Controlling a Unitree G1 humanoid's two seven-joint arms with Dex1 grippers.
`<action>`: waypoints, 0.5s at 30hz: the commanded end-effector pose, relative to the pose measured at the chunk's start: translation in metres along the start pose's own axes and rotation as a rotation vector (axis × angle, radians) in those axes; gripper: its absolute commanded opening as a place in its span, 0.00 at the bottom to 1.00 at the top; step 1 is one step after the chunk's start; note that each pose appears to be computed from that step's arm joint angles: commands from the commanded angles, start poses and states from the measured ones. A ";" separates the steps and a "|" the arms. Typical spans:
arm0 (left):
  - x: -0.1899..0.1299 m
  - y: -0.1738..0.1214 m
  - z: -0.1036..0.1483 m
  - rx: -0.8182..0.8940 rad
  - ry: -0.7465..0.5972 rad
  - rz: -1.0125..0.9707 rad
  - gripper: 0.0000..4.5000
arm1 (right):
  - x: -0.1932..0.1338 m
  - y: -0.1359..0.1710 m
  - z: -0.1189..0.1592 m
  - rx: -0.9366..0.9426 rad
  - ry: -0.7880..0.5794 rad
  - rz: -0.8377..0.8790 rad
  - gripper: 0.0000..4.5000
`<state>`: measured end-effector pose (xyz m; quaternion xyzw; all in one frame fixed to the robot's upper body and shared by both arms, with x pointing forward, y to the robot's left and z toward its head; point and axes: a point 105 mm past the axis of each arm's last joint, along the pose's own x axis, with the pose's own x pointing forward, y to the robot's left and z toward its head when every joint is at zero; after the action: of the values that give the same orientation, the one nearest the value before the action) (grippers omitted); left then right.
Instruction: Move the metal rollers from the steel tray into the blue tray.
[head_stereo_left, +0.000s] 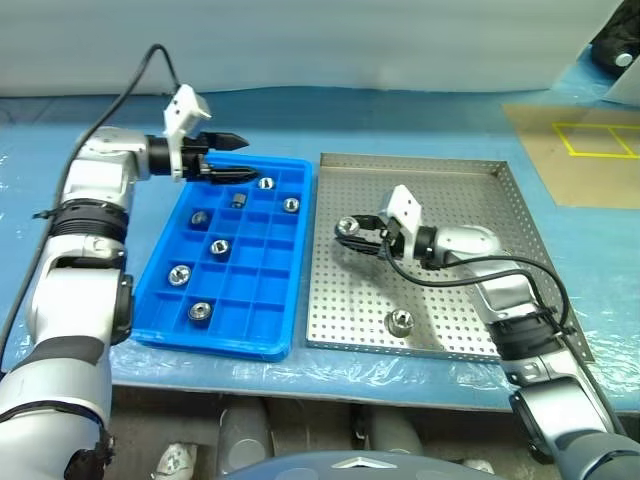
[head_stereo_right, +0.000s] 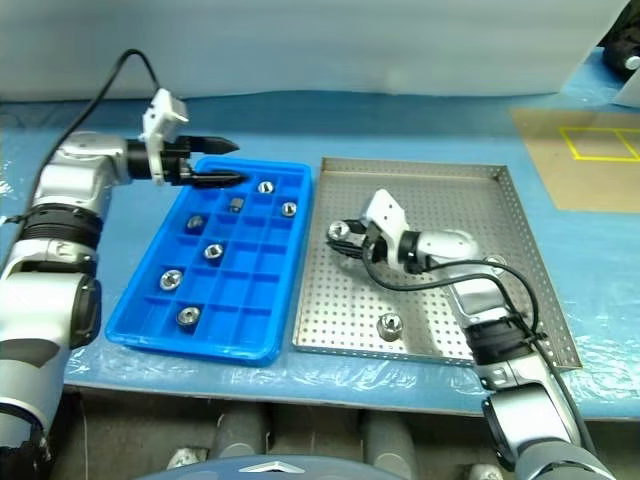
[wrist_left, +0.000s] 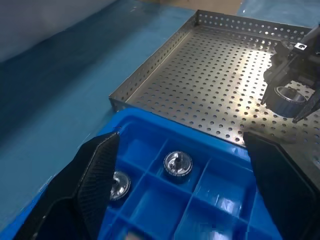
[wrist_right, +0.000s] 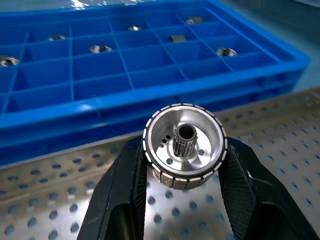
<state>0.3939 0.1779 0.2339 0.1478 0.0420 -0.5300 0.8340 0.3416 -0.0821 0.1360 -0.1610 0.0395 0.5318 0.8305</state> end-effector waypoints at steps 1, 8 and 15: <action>-0.030 -0.014 -0.005 -0.019 0.004 0.012 0.93 | 0.023 0.004 0.017 -0.054 -0.056 0.075 0.36; -0.058 -0.041 -0.017 -0.093 0.010 0.121 0.93 | 0.052 0.015 0.014 -0.069 -0.072 0.181 0.36; -0.063 -0.056 -0.029 -0.144 0.034 0.161 0.93 | 0.063 0.019 0.019 -0.074 -0.086 0.218 0.36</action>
<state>0.3218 0.2192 0.1921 0.0844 0.1091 -0.4588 0.8778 0.3490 -0.0192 0.1202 -0.1497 0.0310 0.6208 0.7689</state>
